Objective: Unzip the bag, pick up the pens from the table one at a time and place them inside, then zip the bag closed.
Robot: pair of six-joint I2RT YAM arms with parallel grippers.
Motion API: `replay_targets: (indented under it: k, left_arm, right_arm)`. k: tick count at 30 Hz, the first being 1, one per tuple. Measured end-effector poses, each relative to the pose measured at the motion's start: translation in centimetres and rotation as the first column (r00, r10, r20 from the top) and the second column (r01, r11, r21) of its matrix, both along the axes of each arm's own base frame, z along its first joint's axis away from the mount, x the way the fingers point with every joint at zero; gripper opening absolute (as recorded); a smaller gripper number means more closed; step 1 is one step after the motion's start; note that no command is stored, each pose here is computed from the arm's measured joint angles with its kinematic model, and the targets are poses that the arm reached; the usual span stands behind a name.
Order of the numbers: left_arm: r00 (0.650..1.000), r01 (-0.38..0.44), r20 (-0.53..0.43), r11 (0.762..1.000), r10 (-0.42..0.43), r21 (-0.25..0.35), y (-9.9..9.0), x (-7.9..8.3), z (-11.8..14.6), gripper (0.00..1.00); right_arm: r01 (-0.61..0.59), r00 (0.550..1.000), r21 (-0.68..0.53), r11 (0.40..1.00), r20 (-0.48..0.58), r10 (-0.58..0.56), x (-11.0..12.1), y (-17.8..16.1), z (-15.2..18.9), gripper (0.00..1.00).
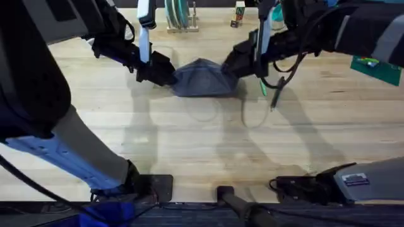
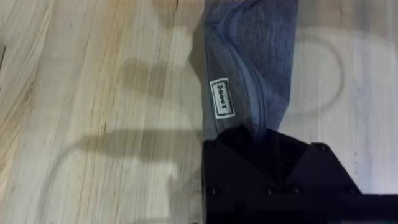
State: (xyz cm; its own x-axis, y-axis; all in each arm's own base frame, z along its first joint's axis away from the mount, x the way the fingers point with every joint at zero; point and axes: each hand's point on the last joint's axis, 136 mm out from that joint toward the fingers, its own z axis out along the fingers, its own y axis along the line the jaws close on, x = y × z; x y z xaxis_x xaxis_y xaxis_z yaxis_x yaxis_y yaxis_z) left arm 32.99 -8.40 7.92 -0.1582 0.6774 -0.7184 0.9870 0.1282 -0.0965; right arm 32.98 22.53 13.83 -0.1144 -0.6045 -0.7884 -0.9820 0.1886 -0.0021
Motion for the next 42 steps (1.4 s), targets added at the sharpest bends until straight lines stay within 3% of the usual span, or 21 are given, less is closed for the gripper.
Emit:
replay_targets:
  k: [10, 22, 32, 42]
  left_arm:
    - [1.0, 0.008, -0.003, 1.0, -0.009, -0.02, -0.6, -0.1, 0.3, 0.042]
    - [1.0, 0.008, -0.003, 1.0, -0.008, -0.022, -0.6, -0.1, 0.3, 0.042]
    - [1.0, 0.012, -0.001, 0.999, -0.012, -0.033, -0.9, -0.2, 0.4, 0.042]
    - [1.0, 0.016, -0.001, 0.999, -0.016, -0.034, -1.0, -0.2, 0.4, 0.042]
  right_arm:
    - [0.026, 0.997, -0.135, 0.99, -0.072, -0.036, -1.3, -2.0, -2.3, 0.031]
    - [0.039, 0.997, -0.158, 0.987, -0.067, -0.05, -1.1, -2.4, -2.6, 0.031]
    - [0.111, 0.991, -0.166, 0.98, -0.05, -0.121, -0.7, -4.9, -1.1, 0.031]
    - [0.09, 0.995, -0.182, 0.979, -0.03, -0.096, -0.9, -4.0, -1.1, 0.033]
